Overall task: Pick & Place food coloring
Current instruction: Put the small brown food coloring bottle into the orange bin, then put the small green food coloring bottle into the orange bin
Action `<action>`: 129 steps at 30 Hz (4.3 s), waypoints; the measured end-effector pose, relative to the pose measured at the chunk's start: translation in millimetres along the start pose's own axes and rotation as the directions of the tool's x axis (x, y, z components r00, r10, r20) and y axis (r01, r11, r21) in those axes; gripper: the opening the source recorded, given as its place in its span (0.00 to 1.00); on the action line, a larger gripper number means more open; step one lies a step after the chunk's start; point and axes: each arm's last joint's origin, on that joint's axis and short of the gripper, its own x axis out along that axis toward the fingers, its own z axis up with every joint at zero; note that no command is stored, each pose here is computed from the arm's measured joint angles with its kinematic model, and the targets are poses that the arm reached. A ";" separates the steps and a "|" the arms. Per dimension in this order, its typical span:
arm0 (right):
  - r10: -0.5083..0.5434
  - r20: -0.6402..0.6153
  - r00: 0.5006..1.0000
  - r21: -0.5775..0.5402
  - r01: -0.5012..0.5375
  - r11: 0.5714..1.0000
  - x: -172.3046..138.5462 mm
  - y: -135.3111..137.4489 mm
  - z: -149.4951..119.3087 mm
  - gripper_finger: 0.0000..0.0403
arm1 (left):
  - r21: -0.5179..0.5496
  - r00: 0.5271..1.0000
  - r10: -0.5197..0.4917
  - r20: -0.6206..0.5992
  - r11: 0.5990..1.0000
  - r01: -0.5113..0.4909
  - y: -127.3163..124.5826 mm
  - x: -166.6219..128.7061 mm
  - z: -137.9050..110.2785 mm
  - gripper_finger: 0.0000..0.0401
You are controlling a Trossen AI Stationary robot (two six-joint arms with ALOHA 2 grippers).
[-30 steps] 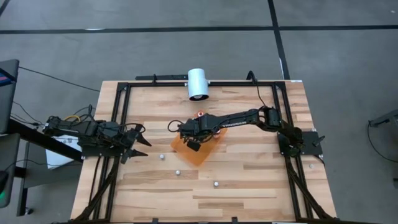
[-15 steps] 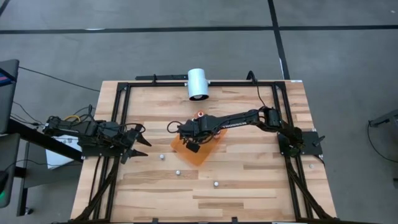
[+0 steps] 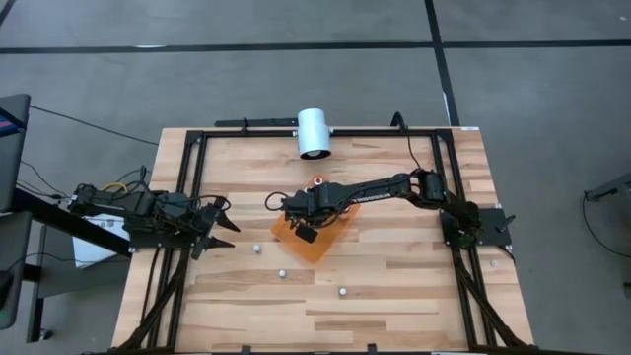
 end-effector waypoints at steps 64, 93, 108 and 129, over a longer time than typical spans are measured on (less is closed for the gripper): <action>0.014 0.223 0.975 -0.315 0.059 0.947 -111.1 16.9 21.5 0.21 | -0.383 0.995 0.100 0.018 0.920 -0.085 2.9 -0.1 0.4 0.56; 0.033 0.364 0.931 -0.333 0.097 0.938 -217.6 -89.2 10.0 0.18 | -0.383 0.994 0.107 0.016 0.919 -0.092 3.2 0.2 0.2 0.56; 0.173 0.438 0.882 -0.311 -0.032 0.950 -256.6 -141.7 -55.8 0.19 | -0.384 0.990 0.138 0.024 0.916 -0.119 4.1 0.1 0.5 0.56; 0.441 0.678 0.588 -0.349 -0.270 0.897 -212.0 -157.3 -194.5 0.19 | -0.400 0.950 0.254 0.180 0.902 -0.165 5.6 -1.7 13.9 0.56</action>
